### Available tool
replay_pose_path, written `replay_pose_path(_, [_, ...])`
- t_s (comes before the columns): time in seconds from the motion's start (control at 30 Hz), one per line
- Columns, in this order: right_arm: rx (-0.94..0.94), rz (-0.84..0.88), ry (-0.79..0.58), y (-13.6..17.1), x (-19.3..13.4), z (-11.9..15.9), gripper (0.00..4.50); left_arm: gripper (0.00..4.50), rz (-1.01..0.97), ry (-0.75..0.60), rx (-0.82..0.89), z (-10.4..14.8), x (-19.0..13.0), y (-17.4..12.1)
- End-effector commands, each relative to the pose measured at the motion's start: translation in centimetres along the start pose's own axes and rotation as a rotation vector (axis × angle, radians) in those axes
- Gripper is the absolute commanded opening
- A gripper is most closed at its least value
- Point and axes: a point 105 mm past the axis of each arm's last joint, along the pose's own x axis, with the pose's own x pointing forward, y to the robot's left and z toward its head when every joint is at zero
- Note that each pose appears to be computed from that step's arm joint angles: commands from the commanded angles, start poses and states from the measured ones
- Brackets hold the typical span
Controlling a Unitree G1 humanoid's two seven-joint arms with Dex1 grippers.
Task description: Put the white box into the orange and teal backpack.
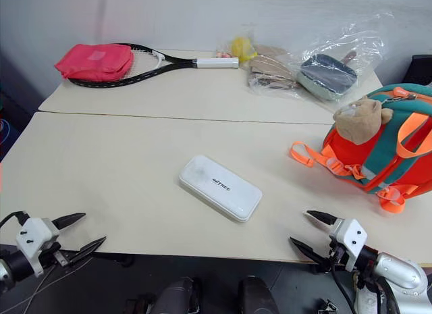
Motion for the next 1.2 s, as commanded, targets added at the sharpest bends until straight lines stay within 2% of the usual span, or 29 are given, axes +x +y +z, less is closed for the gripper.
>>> replay_pose_path(0.03, [-0.039,-0.033,-0.031,-0.5,-0.8,1.1,4.49,4.46,0.008,-0.064,0.007,1.5,-0.2,0.3])
replay_pose_path(0.07, [-0.037,-0.031,-0.031,-0.5,-0.8,1.1,4.49,4.46,0.004,-0.127,-0.011,2.5,0.0,0.3])
replay_pose_path(0.17, [0.011,0.029,-0.027,0.4,-0.6,1.1,4.49,4.46,0.004,-0.155,-0.05,4.6,1.4,1.4])
replay_pose_path(0.3, [0.084,0.099,-0.03,1.8,-0.1,1.7,4.49,4.46,-0.204,-0.033,0.097,6.5,4.8,0.3])
replay_pose_path(0.33, [0.094,0.126,-0.034,2.2,0.1,1.9,4.31,4.29,-0.207,-0.032,0.143,7.2,6.0,0.6])
replay_pose_path(0.4, [0.111,0.184,-0.033,3.1,0.8,2.4,3.92,3.89,-0.172,-0.132,0.171,10.5,9.5,1.8])
replay_pose_path(0.47, [0.089,0.191,-0.035,3.3,1.4,2.9,3.26,3.29,-0.16,-0.192,0.168,12.8,11.8,2.3])
replay_pose_path(0.57, [0.067,0.163,-0.023,3.1,2.5,3.2,2.24,2.37,-0.137,-0.143,0.172,13.1,14.9,2.9])
replay_pose_path(0.63, [0.028,0.159,0.005,3.1,3.3,3.1,1.51,1.75,-0.174,-0.119,0.187,13.4,17.4,2.0])
replay_pose_path(0.8, [-0.001,0.092,0.055,2.0,4.8,2.7,0.0,0.22,-0.175,-0.071,0.197,13.4,20.3,1.3])
replay_pose_path(0.83, [0.001,0.081,0.061,1.6,5.3,2.7,0.0,0.03,-0.183,-0.088,0.188,13.8,21.0,0.8])
replay_pose_path(0.97, [-0.011,0.082,0.038,1.6,7.2,3.7,0.0,0.03,-0.245,-0.138,0.154,14.7,22.0,-1.0])
replay_pose_path(1.2, [-0.047,0.061,-0.023,0.9,9.3,5.5,0.0,0.03,-0.37,-0.139,0.222,13.9,20.5,-3.5])
